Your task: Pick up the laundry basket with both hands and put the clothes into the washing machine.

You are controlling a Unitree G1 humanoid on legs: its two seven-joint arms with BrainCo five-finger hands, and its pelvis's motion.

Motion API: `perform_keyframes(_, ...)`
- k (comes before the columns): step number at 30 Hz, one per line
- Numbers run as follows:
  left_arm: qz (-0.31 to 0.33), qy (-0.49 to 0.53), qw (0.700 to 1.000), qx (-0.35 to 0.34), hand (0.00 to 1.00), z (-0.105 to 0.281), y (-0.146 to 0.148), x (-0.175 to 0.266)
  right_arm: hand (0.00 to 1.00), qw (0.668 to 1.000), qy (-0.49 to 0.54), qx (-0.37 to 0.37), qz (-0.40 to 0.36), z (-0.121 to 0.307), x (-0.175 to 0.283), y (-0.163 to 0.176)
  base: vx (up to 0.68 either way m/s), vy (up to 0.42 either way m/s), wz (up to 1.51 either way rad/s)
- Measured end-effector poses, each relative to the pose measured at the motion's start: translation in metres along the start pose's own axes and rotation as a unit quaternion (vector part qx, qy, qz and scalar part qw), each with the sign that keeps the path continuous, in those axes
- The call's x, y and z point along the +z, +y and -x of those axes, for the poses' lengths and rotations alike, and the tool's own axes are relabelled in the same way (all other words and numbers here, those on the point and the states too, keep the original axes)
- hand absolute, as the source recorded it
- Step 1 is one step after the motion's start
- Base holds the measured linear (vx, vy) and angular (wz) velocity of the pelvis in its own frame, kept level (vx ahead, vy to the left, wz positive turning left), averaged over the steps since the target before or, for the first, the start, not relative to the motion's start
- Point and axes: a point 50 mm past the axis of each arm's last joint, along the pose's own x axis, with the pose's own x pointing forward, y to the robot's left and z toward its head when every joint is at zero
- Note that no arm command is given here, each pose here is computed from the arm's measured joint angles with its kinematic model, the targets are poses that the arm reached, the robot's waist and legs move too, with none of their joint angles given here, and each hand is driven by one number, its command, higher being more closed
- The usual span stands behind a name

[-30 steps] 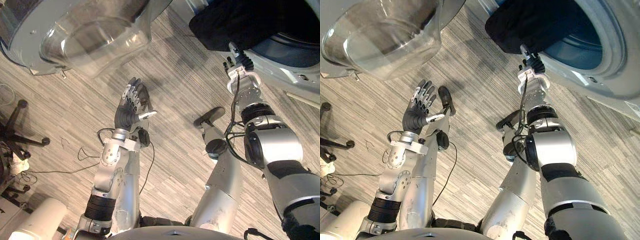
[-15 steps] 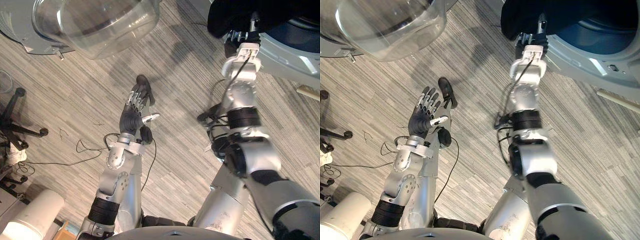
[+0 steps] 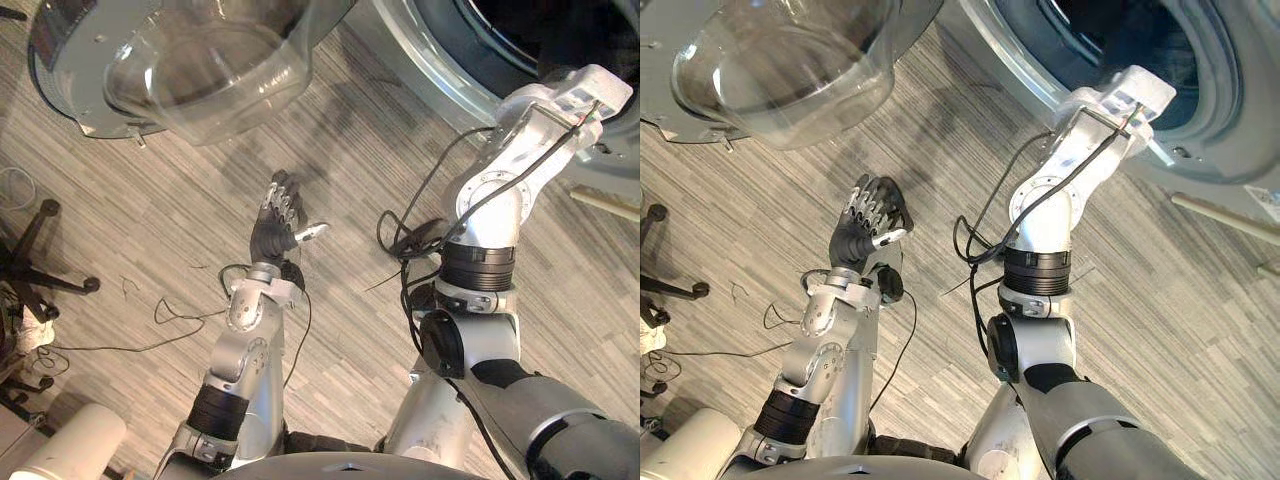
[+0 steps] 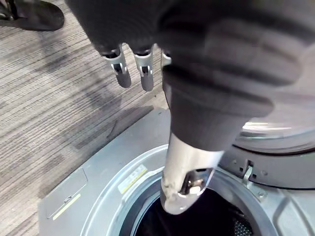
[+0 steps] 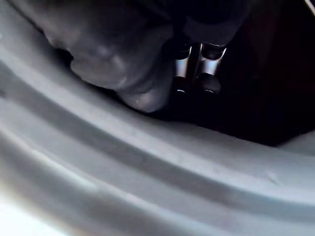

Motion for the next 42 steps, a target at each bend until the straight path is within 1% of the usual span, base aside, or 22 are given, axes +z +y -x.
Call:
perform_keyframes(1, 0.002, -0.002, 1.0, 0.008, 0.0, 0.001, 0.005, 0.001, 1.0, 0.999, -0.022, -0.025, 0.021, -0.02, 0.005, -0.004, -0.05, 0.011, -0.03)
perform_keyframes(2, 0.008, -0.001, 1.0, 0.009, 0.0, 0.003, 0.006, 0.0, 1.0, 0.998, -0.022, -0.025, 0.048, -0.021, 0.004, -0.009, -0.07, 0.012, -0.07)
perform_keyframes(4, 0.011, 0.007, 1.0, 0.004, 0.0, 0.009, 0.012, -0.002, 1.0, 0.991, 0.005, -0.035, 0.131, -0.039, 0.004, -0.017, -0.09, 0.01, -0.11)
perform_keyframes(6, 0.011, 0.016, 1.0, -0.002, 0.0, 0.017, 0.014, -0.003, 1.0, 0.983, 0.037, -0.037, 0.177, -0.045, 0.003, -0.023, -0.13, 0.014, -0.11)
perform_keyframes(9, 0.009, 0.021, 1.0, -0.012, 0.0, 0.023, 0.013, -0.004, 1.0, 0.969, 0.037, -0.027, 0.245, -0.07, 0.016, -0.013, -0.13, 0.022, 0.16)
perform_keyframes(11, 0.017, 0.019, 1.0, -0.018, 0.0, 0.025, 0.012, -0.002, 1.0, 0.962, 0.041, -0.016, 0.27, -0.082, 0.016, -0.002, -0.08, 0.013, 0.06)
perform_keyframes(13, 0.021, 0.006, 0.999, -0.026, 0.0, 0.025, 0.011, 0.005, 1.0, 0.936, 0.039, -0.015, 0.349, -0.095, 0.029, -0.003, -0.07, 0.053, 0.29)
perform_keyframes(15, 0.022, 0.008, 0.999, -0.036, 0.0, 0.026, 0.012, 0.005, 1.0, 0.891, 0.051, -0.021, 0.451, -0.108, 0.038, -0.007, -0.13, 0.045, 0.29)
perform_keyframes(16, 0.026, 0.01, 0.999, -0.044, 0.0, 0.027, 0.01, 0.005, 1.0, 0.86, 0.068, -0.015, 0.506, -0.111, 0.039, -0.011, -0.13, 0.024, 0.07)
perform_keyframes(19, 0.046, 0.012, 0.996, -0.074, 0.0, 0.028, 0.0, 0.005, 1.0, 0.782, 0.13, 0.055, 0.607, -0.113, 0.013, -0.003, -0.07, -0.009, -0.36)
perform_keyframes(20, 0.05, 0.013, 0.996, -0.077, 0.0, 0.028, -0.001, 0.004, 1.0, 0.772, 0.14, 0.052, 0.618, -0.112, 0.01, -0.007, -0.09, 0.008, -0.36)
perform_keyframes(21, 0.055, 0.02, 0.995, -0.084, 0.0, 0.03, -0.004, 0.002, 1.0, 0.745, 0.161, 0.054, 0.645, -0.109, 0.005, -0.017, -0.08, -0.013, -0.28)
perform_keyframes(22, 0.058, 0.022, 0.994, -0.09, 0.0, 0.03, -0.007, 0.001, 0.0, 0.728, 0.171, 0.065, 0.661, -0.107, -0.001, -0.019, -0.09, -0.024, -0.21)
perform_keyframes(25, 0.068, 0.033, 0.991, -0.11, 0.0, 0.033, -0.016, -0.004, 0.0, 0.705, 0.185, 0.098, 0.678, -0.106, -0.018, -0.008, -0.08, -0.027, -0.07)
perform_keyframes(28, 0.077, 0.037, 0.989, -0.118, 0.0, 0.033, -0.02, -0.005, 0.0, 0.693, 0.199, 0.105, 0.685, -0.103, -0.027, -0.011, -0.06, -0.023, 0.0)
perform_keyframes(31, 0.076, 0.038, 0.99, -0.116, 0.0, 0.033, -0.02, -0.005, 0.0, 0.714, 0.222, 0.095, 0.657, -0.093, -0.039, -0.02, -0.03, -0.017, -0.09)
perform_keyframes(33, 0.076, 0.036, 0.99, -0.116, 0.0, 0.033, -0.02, -0.005, 0.0, 0.747, 0.246, 0.072, 0.614, -0.082, -0.049, -0.032, -0.01, -0.015, -0.08)
perform_keyframes(34, 0.081, 0.036, 0.989, -0.114, 0.0, 0.033, -0.019, -0.005, 0.0, 0.775, 0.252, 0.055, 0.577, -0.077, -0.054, -0.037, 0.0, -0.017, -0.08)
perform_keyframes(36, 0.087, 0.034, 0.99, -0.109, 0.0, 0.031, -0.019, -0.004, 0.0, 0.862, 0.246, 0.004, 0.444, -0.062, -0.062, -0.046, 0.01, -0.026, -0.1)
perform_keyframes(37, 0.091, 0.032, 0.99, -0.107, 0.0, 0.03, -0.018, -0.003, 0.0, 0.89, 0.238, -0.015, 0.388, -0.056, -0.066, -0.047, 0.01, -0.035, -0.11)
perform_keyframes(40, 0.1, 0.019, 0.989, -0.104, 0.0, 0.025, -0.02, 0.002, 0.0, 0.949, 0.193, -0.056, 0.241, -0.041, -0.062, -0.048, 0.0, -0.018, -0.01)
perform_keyframes(42, 0.105, 0.011, 0.989, -0.103, 0.0, 0.022, -0.022, 0.003, 0.0, 0.969, 0.162, -0.063, 0.178, -0.034, -0.056, -0.046, -0.03, -0.032, 0.1)
